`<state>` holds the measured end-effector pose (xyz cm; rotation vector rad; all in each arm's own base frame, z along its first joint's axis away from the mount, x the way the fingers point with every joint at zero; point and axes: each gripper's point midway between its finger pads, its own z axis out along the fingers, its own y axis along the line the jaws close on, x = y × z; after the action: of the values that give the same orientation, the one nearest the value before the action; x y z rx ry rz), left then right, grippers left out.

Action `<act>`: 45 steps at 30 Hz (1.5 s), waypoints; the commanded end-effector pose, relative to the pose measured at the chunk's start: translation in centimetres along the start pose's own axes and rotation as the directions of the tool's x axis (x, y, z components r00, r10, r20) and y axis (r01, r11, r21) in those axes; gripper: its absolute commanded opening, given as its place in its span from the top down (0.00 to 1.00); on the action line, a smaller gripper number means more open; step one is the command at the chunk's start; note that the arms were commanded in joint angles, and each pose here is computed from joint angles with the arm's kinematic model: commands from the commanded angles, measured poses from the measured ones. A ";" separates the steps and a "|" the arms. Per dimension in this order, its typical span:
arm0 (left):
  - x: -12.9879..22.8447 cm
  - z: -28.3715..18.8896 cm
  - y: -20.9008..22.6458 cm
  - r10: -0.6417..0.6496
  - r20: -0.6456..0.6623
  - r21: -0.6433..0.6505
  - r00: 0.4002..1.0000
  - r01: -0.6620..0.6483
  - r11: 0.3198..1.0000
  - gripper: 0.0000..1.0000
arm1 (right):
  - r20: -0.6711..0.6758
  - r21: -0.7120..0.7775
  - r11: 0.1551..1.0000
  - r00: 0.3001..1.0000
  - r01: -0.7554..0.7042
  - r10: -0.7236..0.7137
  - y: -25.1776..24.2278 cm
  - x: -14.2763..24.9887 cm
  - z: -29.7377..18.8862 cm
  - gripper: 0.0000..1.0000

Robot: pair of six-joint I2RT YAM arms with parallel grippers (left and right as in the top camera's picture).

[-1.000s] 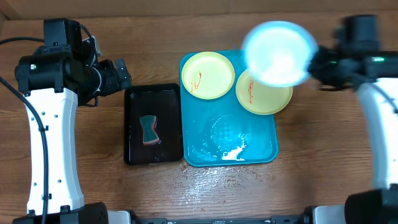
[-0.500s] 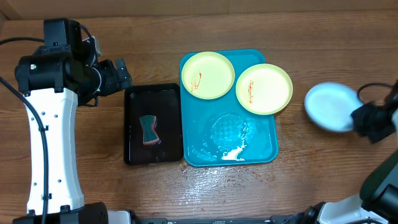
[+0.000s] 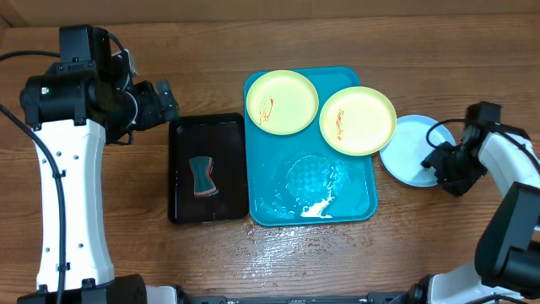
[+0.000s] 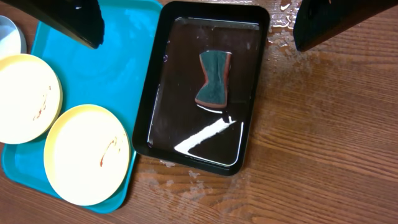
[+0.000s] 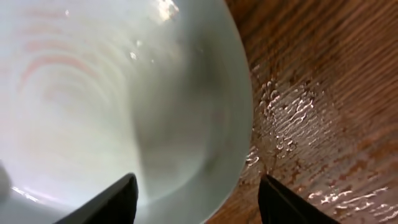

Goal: Clean dirty plates on tray and stack at the side
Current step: 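Carry the white plate right and set it on the table beside the tray, then drag the yellow plate toward the tray center with the right gripper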

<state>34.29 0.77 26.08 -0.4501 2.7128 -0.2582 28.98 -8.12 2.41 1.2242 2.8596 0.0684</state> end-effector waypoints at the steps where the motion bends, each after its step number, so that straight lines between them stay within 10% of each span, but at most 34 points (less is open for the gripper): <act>1: -0.5 -0.9 0.0 0.014 0.034 0.001 0.999 -0.015 1.000 0.03 | 0.167 -0.067 0.996 0.984 0.066 -0.054 2.6 -2.9 -5.0 0.36; 7: -0.5 -0.9 -0.1 0.015 0.033 0.001 0.999 -0.015 1.000 0.03 | 0.363 -0.284 0.818 0.846 0.499 -0.390 12.1 -2.0 -10.2 0.36; 19: -0.4 -0.9 -0.6 0.054 0.027 0.034 0.998 -0.055 0.998 0.03 | 0.357 -0.145 0.811 0.795 0.566 -0.491 15.6 -2.8 -1.7 0.44; 26: -0.4 -0.9 -0.6 0.065 0.030 0.033 0.997 -0.066 0.997 0.03 | 0.324 -0.142 0.817 0.806 0.559 -0.495 15.6 -2.8 -0.5 0.96; 37: -0.4 -0.9 -0.7 0.069 0.029 0.034 0.997 -0.070 0.997 0.03 | 0.218 -0.256 0.813 0.850 0.524 -0.479 14.2 2.2 -9.3 0.96; 45: 0.1 -0.8 -2.0 0.118 0.021 0.054 0.993 -0.119 0.991 0.03 | 0.032 -0.217 0.757 0.780 0.616 -0.626 13.0 10.5 -5.9 0.96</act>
<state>34.33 0.15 26.14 -0.3587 2.7214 -0.2688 32.99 5.41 11.14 0.2934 2.9502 0.3391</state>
